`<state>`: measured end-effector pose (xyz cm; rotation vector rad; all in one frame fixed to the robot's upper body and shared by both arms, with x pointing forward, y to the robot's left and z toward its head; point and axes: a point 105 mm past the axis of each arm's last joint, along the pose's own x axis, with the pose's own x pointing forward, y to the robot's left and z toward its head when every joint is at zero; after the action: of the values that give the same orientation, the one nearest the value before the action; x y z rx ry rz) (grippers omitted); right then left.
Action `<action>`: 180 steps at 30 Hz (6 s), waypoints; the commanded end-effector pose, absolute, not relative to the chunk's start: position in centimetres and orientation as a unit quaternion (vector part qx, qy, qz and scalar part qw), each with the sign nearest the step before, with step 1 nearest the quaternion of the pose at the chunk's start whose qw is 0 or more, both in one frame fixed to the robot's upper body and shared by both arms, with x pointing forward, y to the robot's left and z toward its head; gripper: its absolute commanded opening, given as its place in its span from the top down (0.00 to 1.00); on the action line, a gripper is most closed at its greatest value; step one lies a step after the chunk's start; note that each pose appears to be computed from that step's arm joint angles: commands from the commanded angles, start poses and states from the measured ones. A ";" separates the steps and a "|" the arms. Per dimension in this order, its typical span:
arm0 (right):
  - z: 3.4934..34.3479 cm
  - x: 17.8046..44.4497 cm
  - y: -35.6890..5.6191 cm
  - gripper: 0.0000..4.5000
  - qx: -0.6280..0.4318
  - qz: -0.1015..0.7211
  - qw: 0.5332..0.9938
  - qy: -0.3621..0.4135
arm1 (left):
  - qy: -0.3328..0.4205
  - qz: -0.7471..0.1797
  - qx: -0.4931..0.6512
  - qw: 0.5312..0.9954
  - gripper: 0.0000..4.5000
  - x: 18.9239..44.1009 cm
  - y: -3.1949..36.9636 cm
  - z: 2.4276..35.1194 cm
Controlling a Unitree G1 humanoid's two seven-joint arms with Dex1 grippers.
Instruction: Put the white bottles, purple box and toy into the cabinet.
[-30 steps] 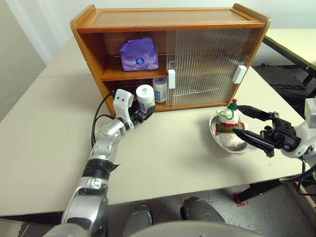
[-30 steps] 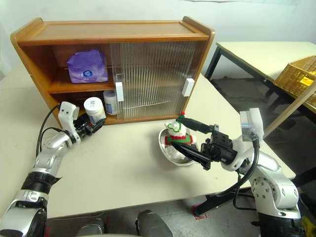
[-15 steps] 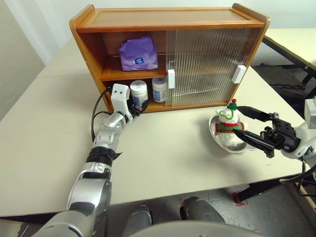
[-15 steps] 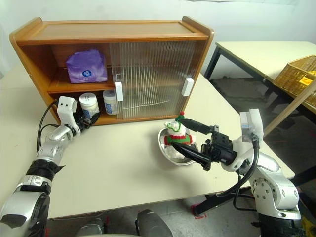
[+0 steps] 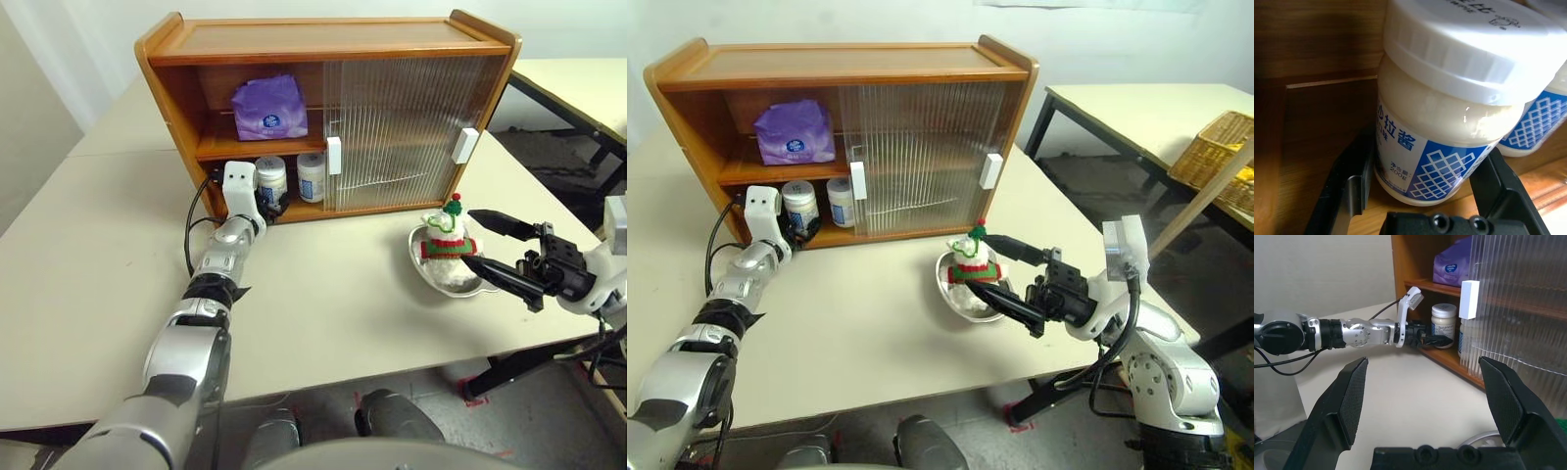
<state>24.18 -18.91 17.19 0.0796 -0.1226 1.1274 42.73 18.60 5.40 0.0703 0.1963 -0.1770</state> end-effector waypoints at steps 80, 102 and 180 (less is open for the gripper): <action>16.4 24.1 -20.5 0.00 0.016 0.526 0.849 -0.049 | -0.094 -0.422 0.025 0.901 1.00 37.5 3.4 12.6; 15.9 24.0 -20.2 0.00 0.026 0.523 0.851 -0.042 | -0.152 -0.315 0.033 0.936 1.00 38.7 6.7 14.2; 16.5 25.0 -19.5 0.00 0.040 0.572 0.818 -0.047 | -0.136 0.040 0.107 0.984 1.00 34.1 24.6 16.1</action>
<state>24.91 -19.66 16.67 0.0982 -0.1131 1.2072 34.48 22.80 16.17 0.2003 -0.2878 0.0068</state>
